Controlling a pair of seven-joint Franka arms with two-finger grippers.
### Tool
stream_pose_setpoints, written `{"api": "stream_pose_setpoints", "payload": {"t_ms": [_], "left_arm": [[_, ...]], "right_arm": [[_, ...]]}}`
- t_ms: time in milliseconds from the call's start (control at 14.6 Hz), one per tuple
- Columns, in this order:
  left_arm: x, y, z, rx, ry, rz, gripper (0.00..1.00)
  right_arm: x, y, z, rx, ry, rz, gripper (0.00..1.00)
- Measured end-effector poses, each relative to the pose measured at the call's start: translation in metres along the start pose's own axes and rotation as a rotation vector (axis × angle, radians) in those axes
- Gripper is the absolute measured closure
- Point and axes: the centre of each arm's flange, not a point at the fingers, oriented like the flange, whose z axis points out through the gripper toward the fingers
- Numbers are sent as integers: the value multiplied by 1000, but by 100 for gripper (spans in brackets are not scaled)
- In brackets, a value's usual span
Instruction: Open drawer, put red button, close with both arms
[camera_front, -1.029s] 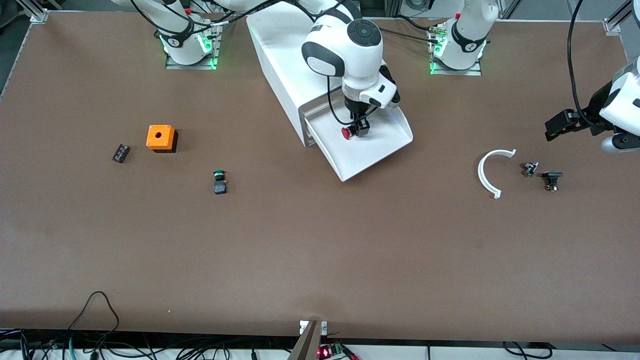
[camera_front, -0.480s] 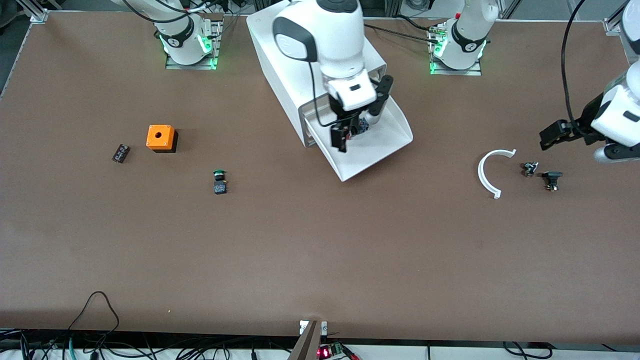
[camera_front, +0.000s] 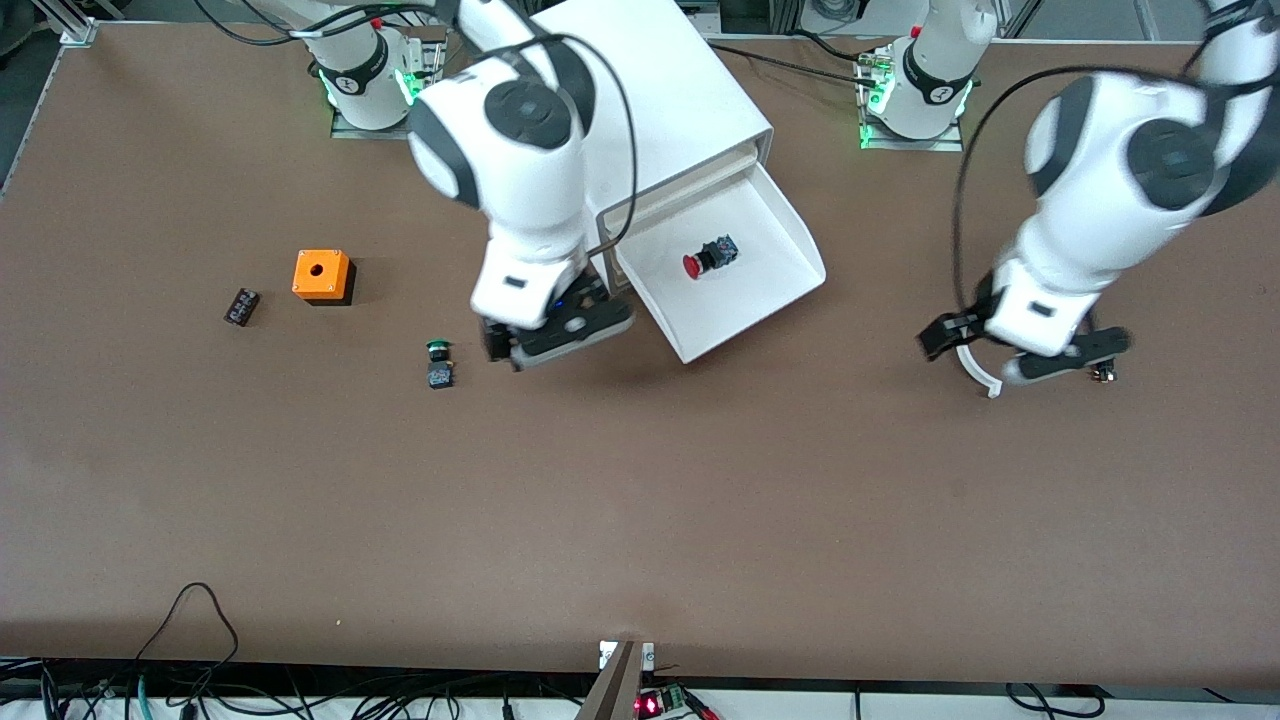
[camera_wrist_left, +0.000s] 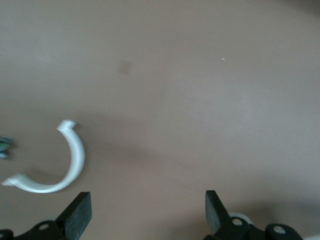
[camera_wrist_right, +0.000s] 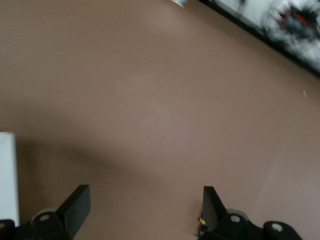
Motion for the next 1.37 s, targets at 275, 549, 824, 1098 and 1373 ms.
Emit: {"api": "stream_pose_setpoints", "payload": {"t_ms": [275,549,824,1098,1373], "left_arm": [[-29,31,75,-58,26,-89,0],[-54,43,126,-80,2,-130,0],[-88,68,134,-83,-35,-79,0],[-150,102,146,-78,-90,33,0],[-197,126,145,-80,-120,120,0]], "right_arm": [[-9,110,48,-63,-104,302,0],[-26,243,47,-91,-137,503,0],[-53,332,6,5,-188,657,0],[-90,385,-33,6,-255,571,0],[-115,388,-80,18,-277,514,0]]}}
